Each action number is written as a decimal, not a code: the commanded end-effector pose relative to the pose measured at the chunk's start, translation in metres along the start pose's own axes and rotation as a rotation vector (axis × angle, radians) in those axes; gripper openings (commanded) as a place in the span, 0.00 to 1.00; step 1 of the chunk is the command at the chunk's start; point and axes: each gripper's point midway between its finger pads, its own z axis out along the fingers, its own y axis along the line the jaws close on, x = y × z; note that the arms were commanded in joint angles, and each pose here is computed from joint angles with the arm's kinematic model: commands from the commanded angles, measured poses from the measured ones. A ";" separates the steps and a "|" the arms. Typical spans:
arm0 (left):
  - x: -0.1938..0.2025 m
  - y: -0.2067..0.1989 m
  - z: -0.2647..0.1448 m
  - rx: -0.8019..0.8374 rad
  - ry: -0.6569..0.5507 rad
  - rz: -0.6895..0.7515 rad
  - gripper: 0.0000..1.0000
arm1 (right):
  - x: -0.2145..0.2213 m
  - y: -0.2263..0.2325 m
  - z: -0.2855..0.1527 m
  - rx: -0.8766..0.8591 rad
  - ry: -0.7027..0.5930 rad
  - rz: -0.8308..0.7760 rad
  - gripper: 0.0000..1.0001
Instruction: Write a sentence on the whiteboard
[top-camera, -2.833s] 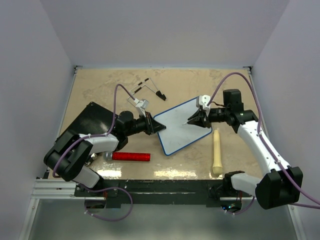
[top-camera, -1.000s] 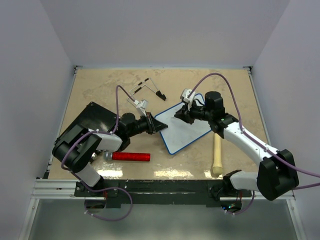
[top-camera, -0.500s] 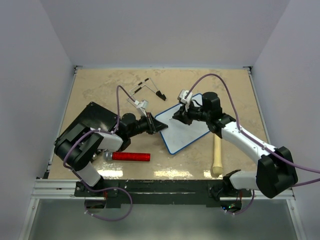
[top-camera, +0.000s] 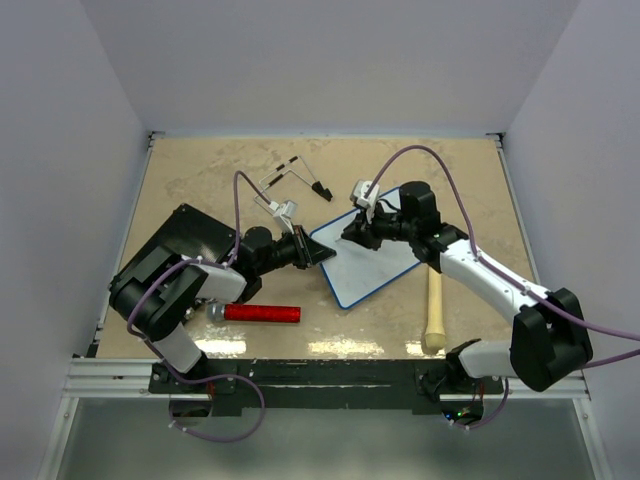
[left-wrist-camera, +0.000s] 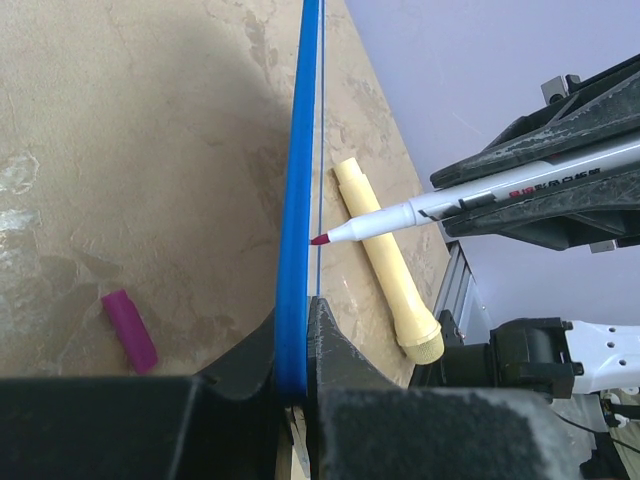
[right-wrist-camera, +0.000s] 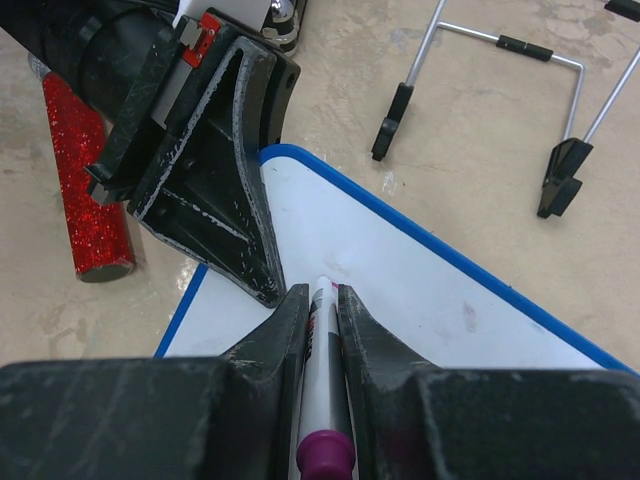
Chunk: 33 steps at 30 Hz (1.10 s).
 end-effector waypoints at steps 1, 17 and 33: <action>-0.023 -0.038 0.005 0.123 -0.069 0.100 0.00 | -0.002 0.003 0.001 -0.031 0.025 -0.035 0.00; -0.025 -0.037 0.004 0.111 -0.072 0.116 0.00 | 0.006 -0.006 -0.006 0.019 0.087 -0.043 0.00; -0.026 -0.036 0.002 0.106 -0.076 0.120 0.00 | 0.011 -0.016 -0.016 0.089 0.127 -0.044 0.00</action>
